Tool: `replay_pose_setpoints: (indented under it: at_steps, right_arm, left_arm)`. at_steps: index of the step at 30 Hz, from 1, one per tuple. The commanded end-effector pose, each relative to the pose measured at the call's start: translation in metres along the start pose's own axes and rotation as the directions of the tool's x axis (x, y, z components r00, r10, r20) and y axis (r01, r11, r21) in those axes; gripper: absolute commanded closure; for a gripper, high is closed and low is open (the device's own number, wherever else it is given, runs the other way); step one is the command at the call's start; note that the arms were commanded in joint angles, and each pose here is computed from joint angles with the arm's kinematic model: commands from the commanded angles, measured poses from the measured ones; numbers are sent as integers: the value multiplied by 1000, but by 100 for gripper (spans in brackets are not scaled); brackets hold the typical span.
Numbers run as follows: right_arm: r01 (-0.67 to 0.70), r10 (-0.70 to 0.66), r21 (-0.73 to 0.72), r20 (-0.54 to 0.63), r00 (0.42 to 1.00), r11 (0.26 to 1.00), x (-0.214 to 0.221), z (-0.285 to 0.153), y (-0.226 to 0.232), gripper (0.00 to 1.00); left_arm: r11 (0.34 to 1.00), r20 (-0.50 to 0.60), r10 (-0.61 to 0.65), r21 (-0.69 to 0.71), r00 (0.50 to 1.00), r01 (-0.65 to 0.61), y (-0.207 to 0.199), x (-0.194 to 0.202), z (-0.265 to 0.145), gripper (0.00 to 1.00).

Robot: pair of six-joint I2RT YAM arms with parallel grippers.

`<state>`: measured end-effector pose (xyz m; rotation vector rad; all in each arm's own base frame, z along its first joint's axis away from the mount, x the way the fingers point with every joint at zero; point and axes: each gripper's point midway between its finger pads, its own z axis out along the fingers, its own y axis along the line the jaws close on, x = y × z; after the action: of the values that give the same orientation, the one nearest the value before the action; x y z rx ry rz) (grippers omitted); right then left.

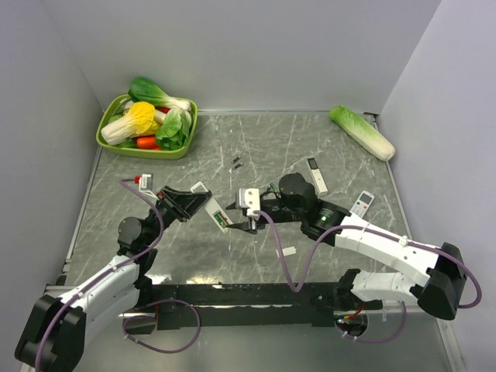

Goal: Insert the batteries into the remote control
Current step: Load the battery into the remote control.

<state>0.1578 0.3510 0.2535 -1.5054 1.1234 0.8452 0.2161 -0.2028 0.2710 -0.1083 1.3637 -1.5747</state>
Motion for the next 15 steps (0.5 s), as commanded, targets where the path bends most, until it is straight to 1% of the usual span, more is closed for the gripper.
replay_pose_setpoints:
  at_steps: [1,3,4,5,7,8,9,11,13,14,15]
  right_arm:
    - [-109,102,76,84,991,991,-25,-13,-8,41]
    - [-190,180,107,91,979,976,-27,-15,-11,31]
    - [-229,220,140,75,973,963,-21,-15,-15,27]
    - [-296,287,150,77,955,943,-19,-16,-16,22]
    - [-376,372,175,60,926,910,-8,-15,-19,19]
    - [-442,439,183,61,896,878,-5,-15,-19,18]
    - [-469,467,186,60,882,863,-2,-14,-19,18]
    - [-570,569,180,66,820,801,7,-10,-17,18]
    - [-609,607,164,69,792,776,11,-6,-15,19]
    - [-636,632,156,85,771,756,12,-4,-14,21]
    - [-648,642,137,88,762,750,11,-1,-11,22]
  left_arm:
    - [998,36,54,33,998,-55,-6,-6,2,98]
    - [998,43,50,35,998,-52,-5,-7,1,98]
    - [998,48,50,47,998,-52,-7,-7,0,98]
    - [997,52,49,53,997,-51,-9,-7,0,98]
    - [996,56,50,65,997,-54,-11,-8,0,98]
    - [995,63,55,80,996,-60,-15,-10,-1,98]
    - [995,65,57,84,996,-62,-16,-10,-1,98]
    - [992,68,64,100,996,-71,-21,-12,-1,98]
    - [990,74,72,114,995,-80,-26,-13,-1,98]
    - [989,77,75,119,994,-84,-27,-14,-2,98]
    - [989,77,77,123,994,-86,-29,-14,-2,98]
